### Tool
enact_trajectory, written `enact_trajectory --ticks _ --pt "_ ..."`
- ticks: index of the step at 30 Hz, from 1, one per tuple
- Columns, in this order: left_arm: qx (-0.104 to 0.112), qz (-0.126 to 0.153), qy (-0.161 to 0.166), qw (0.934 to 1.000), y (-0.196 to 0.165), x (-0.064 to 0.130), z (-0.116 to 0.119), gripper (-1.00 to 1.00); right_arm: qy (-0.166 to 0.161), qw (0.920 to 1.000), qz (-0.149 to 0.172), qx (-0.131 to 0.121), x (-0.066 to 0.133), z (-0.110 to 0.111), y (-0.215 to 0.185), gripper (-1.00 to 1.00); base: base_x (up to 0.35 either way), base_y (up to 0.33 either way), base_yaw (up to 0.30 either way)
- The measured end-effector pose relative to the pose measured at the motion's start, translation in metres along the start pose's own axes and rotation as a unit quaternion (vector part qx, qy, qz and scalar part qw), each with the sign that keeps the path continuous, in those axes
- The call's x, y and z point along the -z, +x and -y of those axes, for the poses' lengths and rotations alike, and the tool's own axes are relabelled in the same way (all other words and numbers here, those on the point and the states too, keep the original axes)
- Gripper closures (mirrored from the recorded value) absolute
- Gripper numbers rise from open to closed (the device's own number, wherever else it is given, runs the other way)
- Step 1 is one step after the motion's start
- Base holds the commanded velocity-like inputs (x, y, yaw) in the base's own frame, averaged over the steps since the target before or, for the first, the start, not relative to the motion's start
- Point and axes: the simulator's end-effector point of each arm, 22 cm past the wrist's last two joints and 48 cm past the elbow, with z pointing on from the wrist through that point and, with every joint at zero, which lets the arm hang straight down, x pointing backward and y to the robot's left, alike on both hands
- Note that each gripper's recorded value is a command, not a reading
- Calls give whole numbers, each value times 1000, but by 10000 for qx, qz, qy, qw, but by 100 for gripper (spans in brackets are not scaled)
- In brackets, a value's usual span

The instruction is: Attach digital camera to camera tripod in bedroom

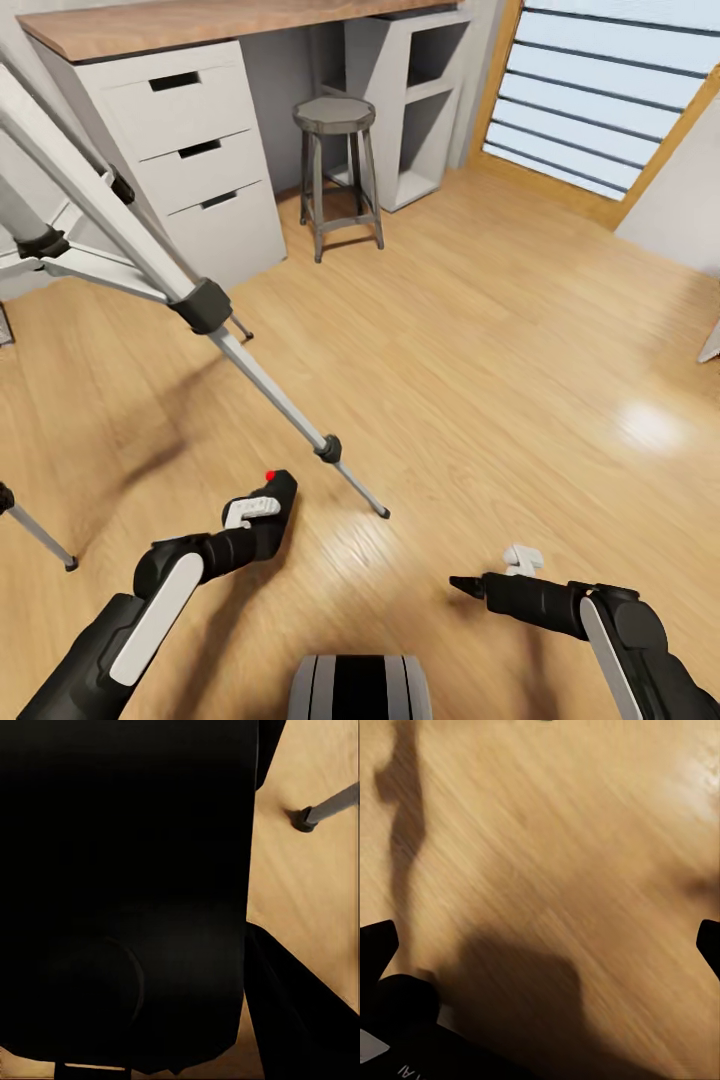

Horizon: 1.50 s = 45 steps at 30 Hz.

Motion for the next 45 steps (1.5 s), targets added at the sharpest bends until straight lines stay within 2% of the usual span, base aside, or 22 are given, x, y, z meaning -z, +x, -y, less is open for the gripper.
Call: enact_trajectory --ticks 6,12,19,20,26,32,45 --pt "-7 -195 91 9998 4 11 4 100 -22 9999 100 68 7 -6 -7 -100 0 0 0" --pt "62 -238 222 9995 0 25 1 100 -44 9997 199 135 14 -13 -13 -100 0 0 0" --pt "307 -214 851 9957 -12 53 3 100 -70 9992 316 214 23 -20 -21 -100 0 0 0" --pt "422 -196 1280 9907 -18 66 7 100 -74 9992 333 226 25 -22 -22 -100 0 0 0" --pt "389 -85 1726 9842 -29 89 14 100 -95 9986 432 293 32 -28 -28 -100 0 0 0" --pt "345 3 1884 9815 -35 102 20 100 -124 9979 534 357 40 -35 -34 -100 0 0 0" --pt "234 224 1950 9803 -48 124 28 100 -178 9958 749 498 57 -50 -46 -100 0 0 0"
